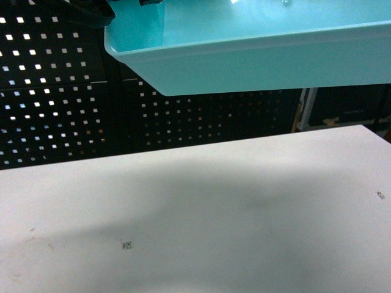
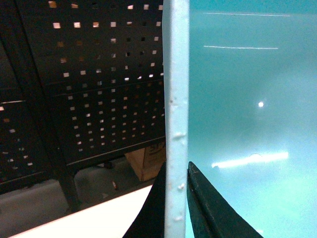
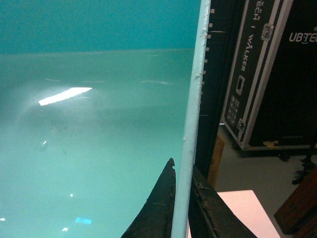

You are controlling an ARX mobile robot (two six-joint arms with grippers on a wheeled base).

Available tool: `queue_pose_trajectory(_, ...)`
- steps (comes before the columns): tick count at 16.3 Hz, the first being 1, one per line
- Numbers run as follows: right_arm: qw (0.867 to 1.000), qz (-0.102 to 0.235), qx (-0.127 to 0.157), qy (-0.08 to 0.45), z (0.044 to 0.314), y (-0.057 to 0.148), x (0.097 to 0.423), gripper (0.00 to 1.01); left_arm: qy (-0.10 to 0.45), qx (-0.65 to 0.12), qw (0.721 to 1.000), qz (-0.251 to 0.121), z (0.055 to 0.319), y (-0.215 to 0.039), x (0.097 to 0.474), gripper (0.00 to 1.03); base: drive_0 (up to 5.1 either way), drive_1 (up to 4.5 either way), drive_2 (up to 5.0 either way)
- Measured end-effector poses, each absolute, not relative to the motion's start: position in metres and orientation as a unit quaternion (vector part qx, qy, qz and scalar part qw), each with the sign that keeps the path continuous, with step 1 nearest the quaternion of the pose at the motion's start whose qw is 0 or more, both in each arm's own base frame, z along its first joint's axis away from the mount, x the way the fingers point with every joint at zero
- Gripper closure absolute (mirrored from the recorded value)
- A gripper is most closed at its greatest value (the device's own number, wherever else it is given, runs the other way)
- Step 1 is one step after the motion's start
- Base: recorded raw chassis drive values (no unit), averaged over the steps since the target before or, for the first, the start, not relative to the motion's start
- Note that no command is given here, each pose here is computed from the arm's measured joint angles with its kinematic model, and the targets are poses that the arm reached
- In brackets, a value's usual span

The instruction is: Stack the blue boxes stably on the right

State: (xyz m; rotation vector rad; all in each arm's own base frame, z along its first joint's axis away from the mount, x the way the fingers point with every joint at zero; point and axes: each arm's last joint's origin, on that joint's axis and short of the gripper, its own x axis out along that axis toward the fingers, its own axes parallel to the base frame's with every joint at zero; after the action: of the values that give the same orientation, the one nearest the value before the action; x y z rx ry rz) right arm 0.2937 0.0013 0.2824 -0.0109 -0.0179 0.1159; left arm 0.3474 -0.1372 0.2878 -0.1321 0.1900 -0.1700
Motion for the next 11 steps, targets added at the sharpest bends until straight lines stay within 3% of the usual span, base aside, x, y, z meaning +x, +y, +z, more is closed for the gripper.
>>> queue_pose_trajectory(11, 0.998, 0.058, -0.005, -0.009, 0.2824, 0.0013, 0.2937, 0.94, 0.094, -0.065, 0.99, -0.085, 0.2878, -0.1372, 0.3474, 0.95, 0.0, 0.0, 0.0)
